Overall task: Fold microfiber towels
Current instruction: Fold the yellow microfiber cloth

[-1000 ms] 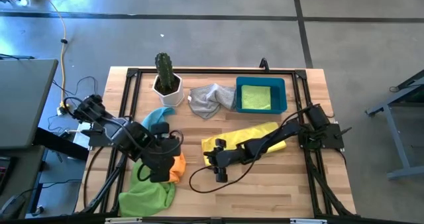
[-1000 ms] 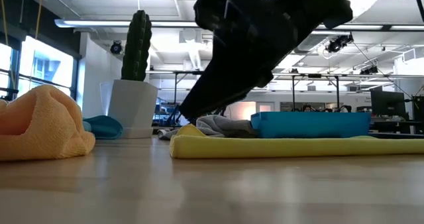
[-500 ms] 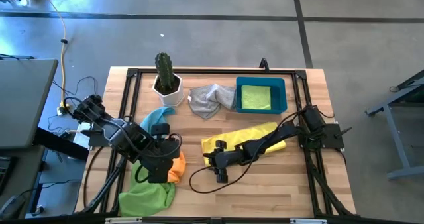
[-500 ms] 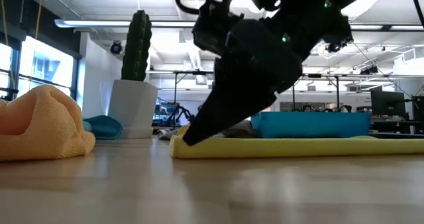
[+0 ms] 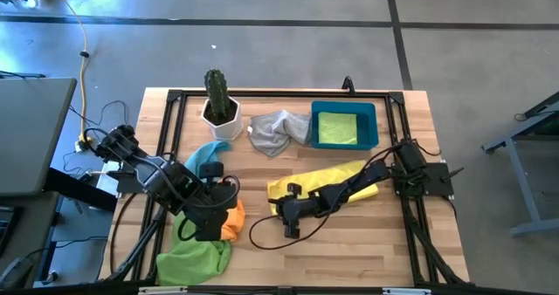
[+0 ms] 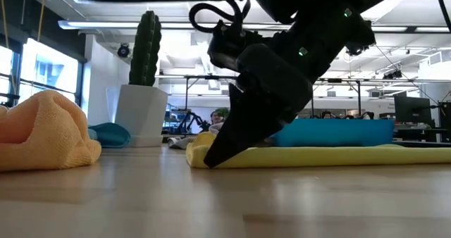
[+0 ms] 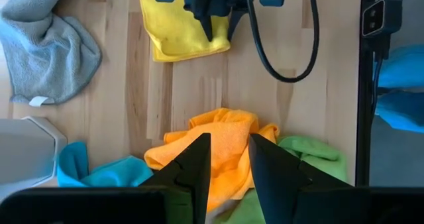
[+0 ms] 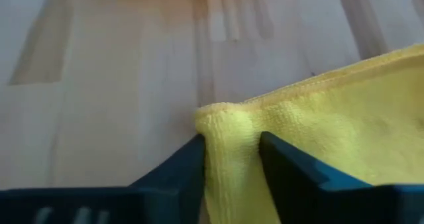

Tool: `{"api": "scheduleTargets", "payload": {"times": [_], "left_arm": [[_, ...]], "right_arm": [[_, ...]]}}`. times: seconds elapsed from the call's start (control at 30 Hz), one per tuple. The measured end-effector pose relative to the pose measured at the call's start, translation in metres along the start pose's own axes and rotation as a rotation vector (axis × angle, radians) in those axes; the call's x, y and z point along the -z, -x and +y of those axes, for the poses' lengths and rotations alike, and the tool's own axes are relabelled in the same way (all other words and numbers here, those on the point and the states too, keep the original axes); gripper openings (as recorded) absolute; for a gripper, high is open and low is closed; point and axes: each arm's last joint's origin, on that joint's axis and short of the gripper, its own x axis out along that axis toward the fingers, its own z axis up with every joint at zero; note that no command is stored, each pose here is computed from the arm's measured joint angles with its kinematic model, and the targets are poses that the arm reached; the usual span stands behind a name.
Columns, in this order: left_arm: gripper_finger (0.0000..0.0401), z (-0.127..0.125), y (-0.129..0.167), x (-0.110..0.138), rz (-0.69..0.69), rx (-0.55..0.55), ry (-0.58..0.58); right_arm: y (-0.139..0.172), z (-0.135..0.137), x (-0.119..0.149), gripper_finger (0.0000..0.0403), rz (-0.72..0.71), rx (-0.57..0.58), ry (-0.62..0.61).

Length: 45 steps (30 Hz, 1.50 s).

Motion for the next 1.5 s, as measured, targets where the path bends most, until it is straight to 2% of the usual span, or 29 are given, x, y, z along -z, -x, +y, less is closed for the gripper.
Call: {"api": "scheduleTargets", "payload": {"times": [0.23,0.47,0.67,0.83,0.93,1.17,1.5], "left_arm": [[0.0092,0.000,0.000,0.000,-0.009,-0.012,0.029],[0.0092,-0.001,0.000,0.001,-0.010,-0.010,0.025],[0.0092,0.000,0.000,0.000,-0.029,-0.032,0.028],[0.0092,0.000,0.000,-0.001,-0.042,-0.048,0.057],[0.0092,0.000,0.000,-0.001,-0.044,-0.050,0.070],[0.0092,0.001,0.000,-0.002,-0.070,-0.074,0.084],[0.0092,0.001,0.000,-0.005,-0.119,-0.102,0.093]], "right_arm": [[0.001,-0.002,0.001,0.0012,0.020,0.017,-0.001],[0.008,-0.002,-0.002,0.0005,0.028,-0.012,-0.108],[0.035,0.000,-0.021,0.0002,-0.051,-0.056,-0.184],[0.055,-0.002,-0.032,0.0002,-0.097,-0.040,-0.321],[0.068,-0.006,-0.034,0.0001,-0.098,0.019,-0.401],[0.095,-0.020,-0.023,0.0001,-0.017,0.249,-0.512],[0.133,-0.038,-0.004,0.0001,0.108,0.515,-0.596]]}}
